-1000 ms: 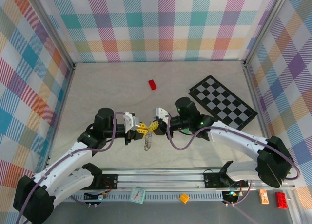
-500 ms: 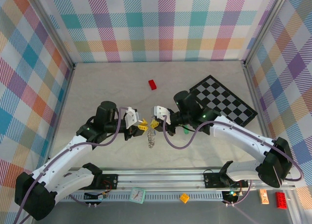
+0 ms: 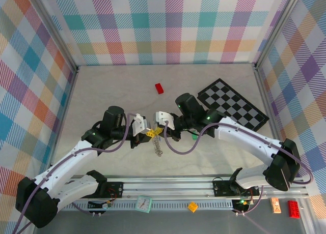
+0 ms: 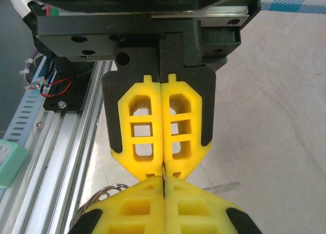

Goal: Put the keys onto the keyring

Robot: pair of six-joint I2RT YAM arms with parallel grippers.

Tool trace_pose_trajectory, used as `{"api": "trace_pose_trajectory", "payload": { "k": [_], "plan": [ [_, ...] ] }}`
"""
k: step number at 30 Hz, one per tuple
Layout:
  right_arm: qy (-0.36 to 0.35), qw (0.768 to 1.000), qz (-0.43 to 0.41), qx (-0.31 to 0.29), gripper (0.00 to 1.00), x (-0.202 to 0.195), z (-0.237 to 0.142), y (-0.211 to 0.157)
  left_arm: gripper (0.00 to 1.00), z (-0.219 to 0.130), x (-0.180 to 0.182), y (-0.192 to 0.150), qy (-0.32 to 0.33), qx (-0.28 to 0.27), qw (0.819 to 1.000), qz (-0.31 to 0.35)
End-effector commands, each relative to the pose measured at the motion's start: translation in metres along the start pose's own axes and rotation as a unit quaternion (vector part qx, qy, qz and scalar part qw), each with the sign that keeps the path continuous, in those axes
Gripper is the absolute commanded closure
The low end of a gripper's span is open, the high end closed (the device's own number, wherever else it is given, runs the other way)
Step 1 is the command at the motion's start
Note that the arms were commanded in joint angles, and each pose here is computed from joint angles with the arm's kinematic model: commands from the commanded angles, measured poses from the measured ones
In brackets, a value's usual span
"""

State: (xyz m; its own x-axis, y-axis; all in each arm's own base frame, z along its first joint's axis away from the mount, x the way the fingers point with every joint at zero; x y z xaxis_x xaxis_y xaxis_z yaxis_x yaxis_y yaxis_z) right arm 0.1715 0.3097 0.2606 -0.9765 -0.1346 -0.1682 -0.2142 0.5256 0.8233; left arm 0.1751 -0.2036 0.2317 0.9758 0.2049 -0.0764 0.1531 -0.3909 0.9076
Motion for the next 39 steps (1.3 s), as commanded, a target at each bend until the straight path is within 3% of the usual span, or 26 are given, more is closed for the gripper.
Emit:
{"api": "trace_pose_trajectory", "payload": {
  "k": [1,3,5,7,14,18,23,32,39],
  "plan": [
    [0.014,1.0,-0.002,-0.015,0.98,0.005,-0.003,0.012,1.0,-0.003,-0.002,0.018,-0.004,-0.021,0.999,0.027],
    [-0.008,0.999,0.021,-0.024,0.7,0.001,-0.007,0.011,1.0,-0.003,-0.002,0.018,-0.006,-0.023,0.999,0.028],
    [-0.025,0.998,0.05,-0.041,0.6,-0.001,-0.016,0.008,1.0,-0.003,-0.003,0.017,-0.006,-0.027,0.999,0.028],
    [-0.038,0.994,0.082,-0.054,0.57,0.0,-0.025,0.003,1.0,-0.003,-0.003,0.015,-0.006,-0.033,0.999,0.031],
    [-0.045,0.979,0.187,-0.064,0.58,0.01,-0.028,-0.013,1.0,0.001,-0.002,0.01,0.001,-0.042,0.999,0.032],
    [-0.064,0.945,0.313,-0.072,0.61,0.001,-0.031,-0.008,1.0,0.001,0.0,0.009,0.013,-0.041,0.999,0.03],
    [-0.069,0.893,0.443,-0.03,0.7,-0.006,-0.033,-0.006,1.0,0.003,0.0,0.007,0.017,-0.037,0.999,0.028],
    [-0.068,0.901,0.427,0.01,0.67,0.003,-0.024,0.005,1.0,0.003,0.001,0.007,0.018,-0.037,0.999,0.029],
    [-0.108,0.893,0.435,0.052,0.68,0.002,-0.016,0.005,1.0,0.003,0.001,0.008,0.018,-0.038,0.999,0.03]
  ]
}}
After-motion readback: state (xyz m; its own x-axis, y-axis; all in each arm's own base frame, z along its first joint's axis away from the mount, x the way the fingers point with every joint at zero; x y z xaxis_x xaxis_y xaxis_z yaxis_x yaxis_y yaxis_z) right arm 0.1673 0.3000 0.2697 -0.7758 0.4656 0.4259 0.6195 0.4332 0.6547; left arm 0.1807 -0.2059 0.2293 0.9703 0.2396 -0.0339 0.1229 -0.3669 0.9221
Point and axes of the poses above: each hand's point on the last joint's axis, 136 mm out from that joint toward the fingers, its own z axis out along the fingers, its own x axis along the line the jaws close on, y = z × x, the point moved 5 cm from there along -z, back along the fingers, and after that the axes turned 6 degrees about -z, right-handed, at the moved point
